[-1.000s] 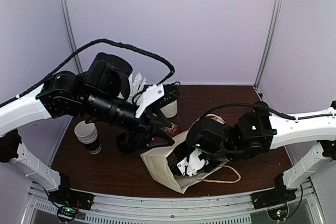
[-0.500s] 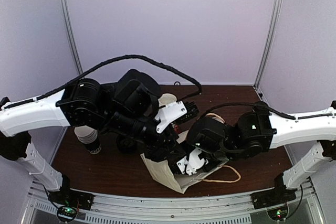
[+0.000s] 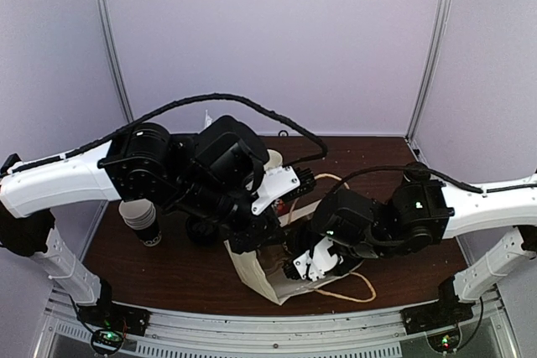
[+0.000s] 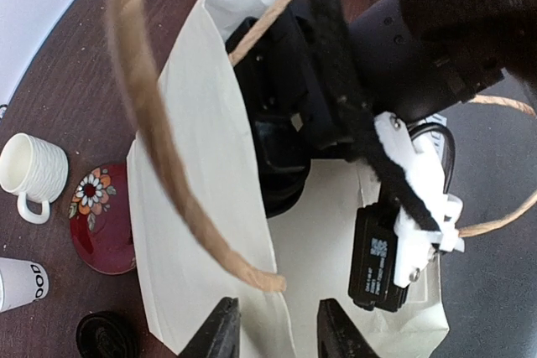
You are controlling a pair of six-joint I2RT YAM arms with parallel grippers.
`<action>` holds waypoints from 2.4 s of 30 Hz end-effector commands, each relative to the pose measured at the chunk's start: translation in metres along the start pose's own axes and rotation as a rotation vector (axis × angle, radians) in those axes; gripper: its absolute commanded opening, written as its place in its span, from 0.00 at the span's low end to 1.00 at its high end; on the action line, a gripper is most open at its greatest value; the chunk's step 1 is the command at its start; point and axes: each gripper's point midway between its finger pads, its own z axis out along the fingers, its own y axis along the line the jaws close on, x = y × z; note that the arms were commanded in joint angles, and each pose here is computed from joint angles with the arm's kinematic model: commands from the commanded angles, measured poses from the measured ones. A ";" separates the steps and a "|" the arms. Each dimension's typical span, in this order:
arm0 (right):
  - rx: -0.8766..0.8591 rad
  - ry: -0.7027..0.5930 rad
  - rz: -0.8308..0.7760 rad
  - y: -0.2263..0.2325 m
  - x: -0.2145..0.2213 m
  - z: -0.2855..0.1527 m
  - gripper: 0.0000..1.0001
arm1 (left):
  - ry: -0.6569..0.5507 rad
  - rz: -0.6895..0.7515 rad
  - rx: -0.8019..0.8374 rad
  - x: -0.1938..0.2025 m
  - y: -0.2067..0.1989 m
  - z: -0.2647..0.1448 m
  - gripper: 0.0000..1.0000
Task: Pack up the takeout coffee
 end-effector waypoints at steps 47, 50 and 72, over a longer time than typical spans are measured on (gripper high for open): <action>0.007 0.026 0.078 -0.009 0.006 0.049 0.56 | -0.095 0.105 0.050 -0.004 -0.007 -0.024 0.30; -0.003 0.023 0.079 -0.007 0.005 0.051 0.57 | -0.098 0.104 0.042 -0.004 -0.005 -0.025 0.30; -0.270 0.062 0.182 -0.017 0.007 0.075 0.57 | -0.352 0.012 -0.288 -0.005 0.063 -0.107 0.57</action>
